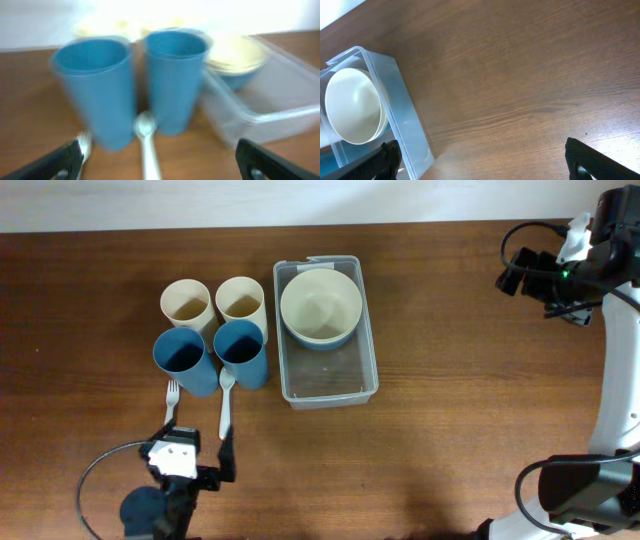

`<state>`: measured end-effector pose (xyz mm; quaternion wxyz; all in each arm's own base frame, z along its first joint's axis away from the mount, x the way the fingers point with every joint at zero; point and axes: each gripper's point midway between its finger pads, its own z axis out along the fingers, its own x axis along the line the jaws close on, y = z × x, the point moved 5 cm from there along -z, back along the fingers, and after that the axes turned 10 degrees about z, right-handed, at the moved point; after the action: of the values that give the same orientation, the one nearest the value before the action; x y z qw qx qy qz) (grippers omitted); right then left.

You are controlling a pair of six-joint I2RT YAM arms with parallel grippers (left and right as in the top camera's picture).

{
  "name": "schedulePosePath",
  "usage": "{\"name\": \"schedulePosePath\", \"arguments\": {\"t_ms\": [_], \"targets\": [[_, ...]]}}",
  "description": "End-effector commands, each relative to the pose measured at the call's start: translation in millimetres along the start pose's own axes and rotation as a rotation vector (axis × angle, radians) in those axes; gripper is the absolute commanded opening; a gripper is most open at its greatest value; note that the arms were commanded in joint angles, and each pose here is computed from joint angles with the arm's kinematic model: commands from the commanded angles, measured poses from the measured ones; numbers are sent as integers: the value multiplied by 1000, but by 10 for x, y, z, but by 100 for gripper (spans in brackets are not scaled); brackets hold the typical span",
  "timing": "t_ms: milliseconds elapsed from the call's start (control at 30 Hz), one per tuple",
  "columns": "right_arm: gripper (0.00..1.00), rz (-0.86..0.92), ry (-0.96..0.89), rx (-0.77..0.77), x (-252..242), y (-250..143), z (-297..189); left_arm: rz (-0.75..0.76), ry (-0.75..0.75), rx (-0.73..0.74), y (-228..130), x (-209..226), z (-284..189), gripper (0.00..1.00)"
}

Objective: Pack container
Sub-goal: 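Move the left gripper to the front blue cup and grasp it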

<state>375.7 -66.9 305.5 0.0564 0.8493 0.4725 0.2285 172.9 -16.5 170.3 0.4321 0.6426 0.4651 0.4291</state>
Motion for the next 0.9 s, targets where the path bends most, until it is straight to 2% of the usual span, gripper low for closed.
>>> {"name": "schedulePosePath", "arguments": {"t_ms": [0,167,300,467,600,767,867], "targets": [[99,-4,10,-14,16,11,-50,8,-210,-128,291,-242,-111,100],[99,-3,10,-13,16,10,-49,-93,-64,-145,666,-22,-280,100],[99,-4,10,-14,16,11,-50,-119,-35,-127,1143,94,-401,99],[99,-4,10,-14,16,11,-50,-159,43,86,1570,340,-287,100],[99,-3,10,-13,16,10,-49,-158,20,286,1852,475,14,100],[99,-4,10,-14,16,11,-50,-164,-14,463,2082,611,453,100],[99,-4,10,-14,16,11,-50,-139,41,546,2090,749,659,99]]}}
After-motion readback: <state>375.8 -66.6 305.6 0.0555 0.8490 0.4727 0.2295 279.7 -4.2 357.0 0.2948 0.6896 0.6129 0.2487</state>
